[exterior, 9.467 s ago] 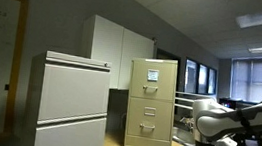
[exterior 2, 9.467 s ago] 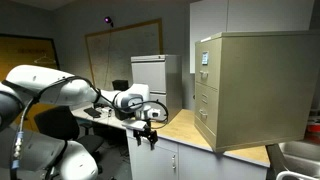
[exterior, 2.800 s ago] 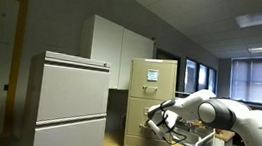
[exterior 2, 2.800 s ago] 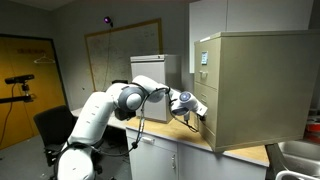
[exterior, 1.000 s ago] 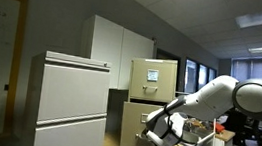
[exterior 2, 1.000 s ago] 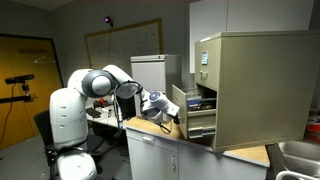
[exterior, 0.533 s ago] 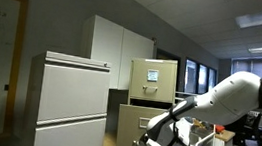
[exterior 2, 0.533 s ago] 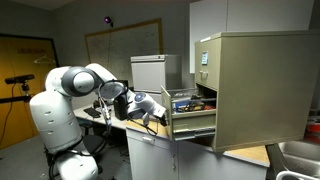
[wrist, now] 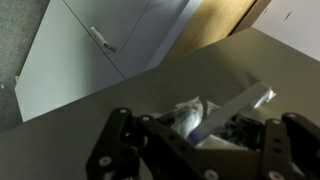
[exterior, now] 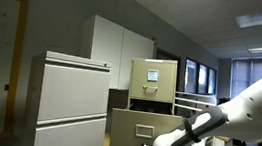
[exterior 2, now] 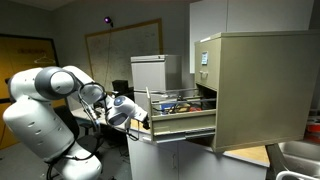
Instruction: Open the bottom drawer of the right cabinet
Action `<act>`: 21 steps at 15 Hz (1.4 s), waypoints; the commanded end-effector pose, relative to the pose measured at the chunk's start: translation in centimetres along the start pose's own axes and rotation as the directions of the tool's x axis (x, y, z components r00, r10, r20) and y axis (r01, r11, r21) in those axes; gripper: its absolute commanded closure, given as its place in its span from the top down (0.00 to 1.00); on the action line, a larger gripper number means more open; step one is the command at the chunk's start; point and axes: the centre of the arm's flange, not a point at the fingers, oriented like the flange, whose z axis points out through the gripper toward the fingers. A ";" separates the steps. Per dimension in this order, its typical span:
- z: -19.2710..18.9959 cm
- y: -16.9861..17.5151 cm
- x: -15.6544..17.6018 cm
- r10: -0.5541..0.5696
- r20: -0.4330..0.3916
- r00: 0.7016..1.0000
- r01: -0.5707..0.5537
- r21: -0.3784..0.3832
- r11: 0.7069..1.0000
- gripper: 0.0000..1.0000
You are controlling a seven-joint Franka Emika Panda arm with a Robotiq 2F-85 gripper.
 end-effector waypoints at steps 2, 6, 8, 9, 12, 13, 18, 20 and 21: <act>-0.4 0.2 -7.2 -0.104 0.080 0.991 0.108 -0.048 0.993 0.53; -0.9 0.3 -6.2 -0.102 0.050 0.994 0.107 -0.094 0.990 0.85; -2.0 0.0 -5.7 -0.110 0.015 0.994 0.111 -0.119 0.987 0.97; -2.6 -0.1 -5.6 -0.121 -0.008 0.993 0.119 -0.131 0.984 1.00; -6.0 -1.1 -5.1 -0.138 -0.118 0.983 0.115 -0.186 0.976 1.00; -6.1 -1.1 -5.1 -0.142 -0.143 0.979 0.113 -0.198 0.974 1.00; -7.2 -1.2 -4.2 -0.181 -0.239 0.954 0.114 -0.267 0.957 1.00; -6.9 -2.0 -4.1 -0.206 -0.236 0.950 0.128 -0.308 0.943 1.00; -7.1 -2.2 -4.0 -0.219 -0.248 0.944 0.130 -0.333 0.934 1.00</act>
